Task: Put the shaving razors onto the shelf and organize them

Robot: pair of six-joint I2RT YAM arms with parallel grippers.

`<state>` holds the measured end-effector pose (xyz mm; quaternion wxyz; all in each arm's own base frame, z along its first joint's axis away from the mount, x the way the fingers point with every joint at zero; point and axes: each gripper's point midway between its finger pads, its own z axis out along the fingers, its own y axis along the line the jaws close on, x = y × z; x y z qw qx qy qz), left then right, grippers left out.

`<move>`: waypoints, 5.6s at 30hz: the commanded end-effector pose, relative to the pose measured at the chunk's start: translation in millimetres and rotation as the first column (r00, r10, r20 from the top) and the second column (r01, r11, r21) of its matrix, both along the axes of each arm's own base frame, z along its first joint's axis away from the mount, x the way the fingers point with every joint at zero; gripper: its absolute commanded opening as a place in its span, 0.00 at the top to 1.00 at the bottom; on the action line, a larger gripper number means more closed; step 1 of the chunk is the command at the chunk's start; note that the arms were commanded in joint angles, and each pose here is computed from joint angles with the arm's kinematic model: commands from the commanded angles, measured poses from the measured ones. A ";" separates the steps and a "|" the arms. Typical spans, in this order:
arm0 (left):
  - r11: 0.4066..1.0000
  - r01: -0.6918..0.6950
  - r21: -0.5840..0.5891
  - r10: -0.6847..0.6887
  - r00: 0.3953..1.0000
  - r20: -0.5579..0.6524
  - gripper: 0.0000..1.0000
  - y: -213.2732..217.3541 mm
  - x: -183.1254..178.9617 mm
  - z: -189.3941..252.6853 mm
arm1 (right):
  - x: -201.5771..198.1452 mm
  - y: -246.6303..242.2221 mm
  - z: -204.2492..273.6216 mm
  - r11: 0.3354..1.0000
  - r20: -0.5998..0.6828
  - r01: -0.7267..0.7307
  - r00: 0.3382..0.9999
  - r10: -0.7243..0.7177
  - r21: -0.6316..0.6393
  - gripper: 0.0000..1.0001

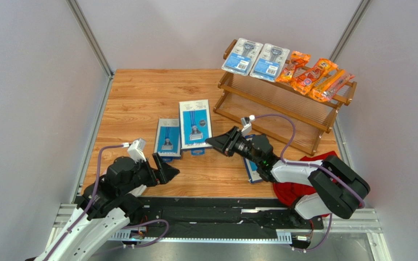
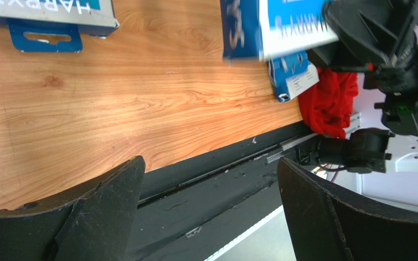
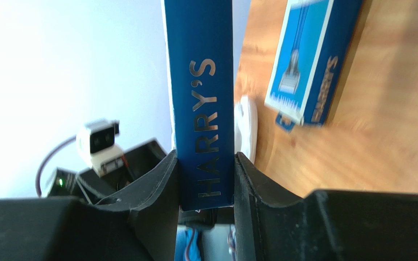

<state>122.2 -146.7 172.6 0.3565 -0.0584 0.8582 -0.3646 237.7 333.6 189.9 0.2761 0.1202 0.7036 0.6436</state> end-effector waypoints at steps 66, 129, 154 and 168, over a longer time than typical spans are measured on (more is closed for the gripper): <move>0.999 0.037 -0.027 -0.037 0.999 0.016 0.03 -5.7 -3.0 8.4 | 184.6 -162.2 48.4 0.852 0.021 0.524 0.852 -0.524 0.001 1.00; 0.995 0.089 -0.045 -0.089 0.996 0.014 0.06 -13.6 -7.2 5.2 | 219.3 -152.4 11.9 0.779 -0.117 0.604 0.773 -0.624 -0.169 0.08; 0.999 0.037 0.037 -0.036 0.999 -0.018 0.04 -9.7 8.4 1.9 | 126.9 -141.1 -11.5 0.837 -0.115 0.495 0.841 -0.529 -0.233 0.07; 0.978 0.025 0.207 0.002 0.992 -0.130 0.01 -14.3 35.2 -24.2 | 33.2 -128.9 -23.9 0.855 -0.063 0.381 0.902 -0.428 -0.352 0.06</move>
